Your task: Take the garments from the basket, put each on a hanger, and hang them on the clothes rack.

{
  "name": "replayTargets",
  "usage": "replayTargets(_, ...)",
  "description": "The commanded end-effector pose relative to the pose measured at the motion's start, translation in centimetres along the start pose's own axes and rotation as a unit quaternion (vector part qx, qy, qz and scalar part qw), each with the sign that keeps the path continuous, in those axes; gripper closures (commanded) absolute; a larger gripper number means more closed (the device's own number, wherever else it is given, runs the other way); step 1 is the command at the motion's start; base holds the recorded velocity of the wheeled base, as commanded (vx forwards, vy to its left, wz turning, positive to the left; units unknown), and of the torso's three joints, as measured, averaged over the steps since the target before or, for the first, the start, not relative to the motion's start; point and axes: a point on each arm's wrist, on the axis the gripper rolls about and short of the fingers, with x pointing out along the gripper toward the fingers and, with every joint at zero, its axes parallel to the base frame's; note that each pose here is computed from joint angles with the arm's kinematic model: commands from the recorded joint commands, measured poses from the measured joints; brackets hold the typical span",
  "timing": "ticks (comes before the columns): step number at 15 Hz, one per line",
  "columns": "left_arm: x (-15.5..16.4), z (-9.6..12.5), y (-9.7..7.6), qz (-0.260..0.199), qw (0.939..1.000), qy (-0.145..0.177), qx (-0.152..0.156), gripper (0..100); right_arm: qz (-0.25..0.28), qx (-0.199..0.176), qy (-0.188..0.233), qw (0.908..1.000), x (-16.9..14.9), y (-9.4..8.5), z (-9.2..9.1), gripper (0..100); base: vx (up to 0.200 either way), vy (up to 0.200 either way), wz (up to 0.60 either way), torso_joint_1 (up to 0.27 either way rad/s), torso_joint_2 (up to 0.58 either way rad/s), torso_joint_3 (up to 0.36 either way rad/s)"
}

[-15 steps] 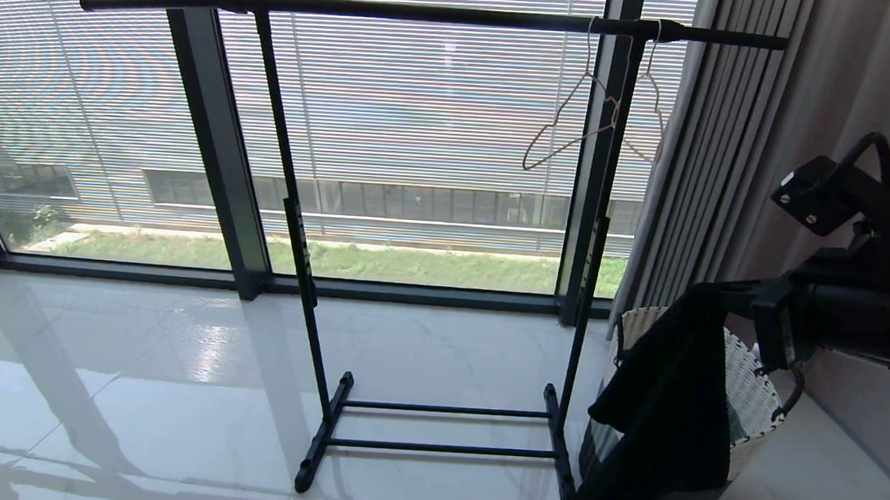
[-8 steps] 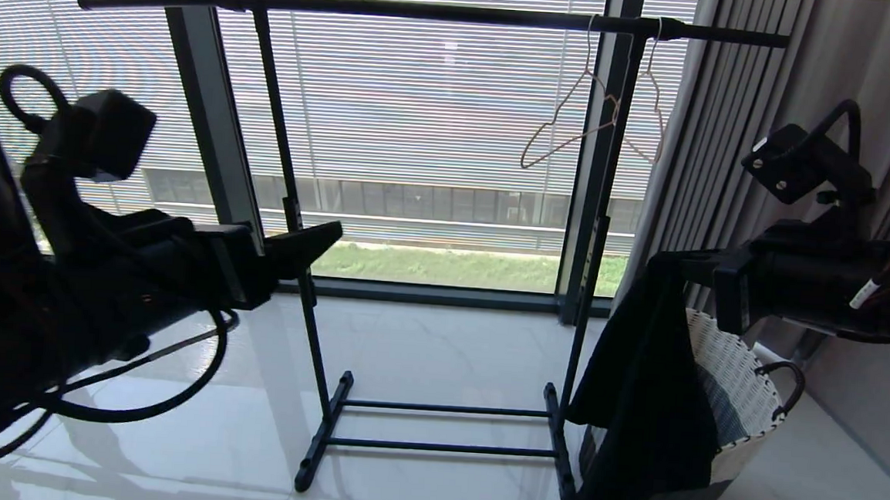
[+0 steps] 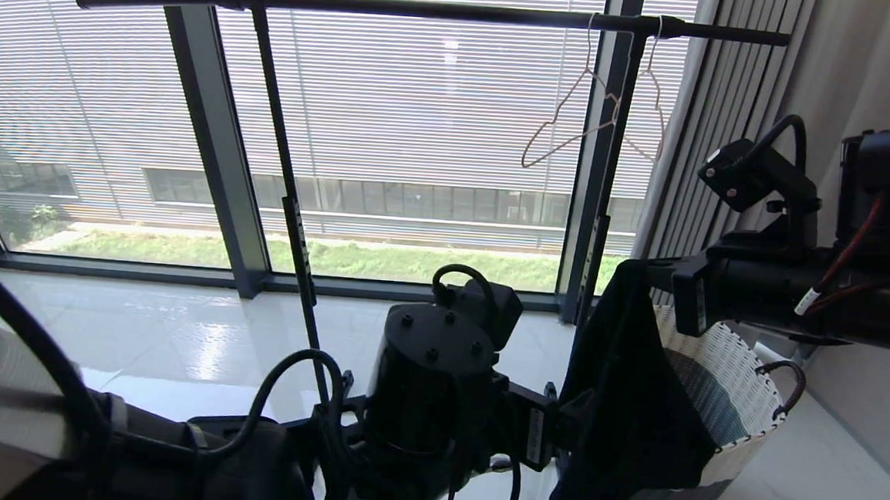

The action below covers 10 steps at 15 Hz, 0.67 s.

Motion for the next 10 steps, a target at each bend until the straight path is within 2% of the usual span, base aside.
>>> replayTargets(1, 2.2, -2.4, -0.5, 0.0, 0.9996, 0.028, 0.009, 0, 0.006, -0.002, 0.0, 1.0, 0.1, 0.3, 0.0, 100, 0.0, 0.0, 0.0, 0.0, 0.0, 0.0)
replayTargets(4, 3.8, -3.0, -0.8, -0.005, 0.9996, 0.026, 0.008, 0, 0.013, -0.004, 0.002, 0.9999, 0.2, 0.7, -0.1, 100, 0.0, 0.0, 0.0, 0.0, 0.0, 0.0)
replayTargets(8, 6.6, -4.2, 1.8, 0.051, 0.9981, 0.032, -0.011, 0, 0.024, -0.008, 0.001, 0.9997, 0.2, 1.3, 0.0, 100, 0.0, 0.0, 0.0, 0.0, 0.0, 0.0)
replayTargets(10, 7.1, -5.1, 2.4, 0.06, 0.997, 0.044, -0.023, 0, 0.025, -0.009, 0.0, 0.9996, 0.2, 1.4, 0.0, 100, 0.0, 0.0, 0.0, 0.0, 0.0, 0.0)
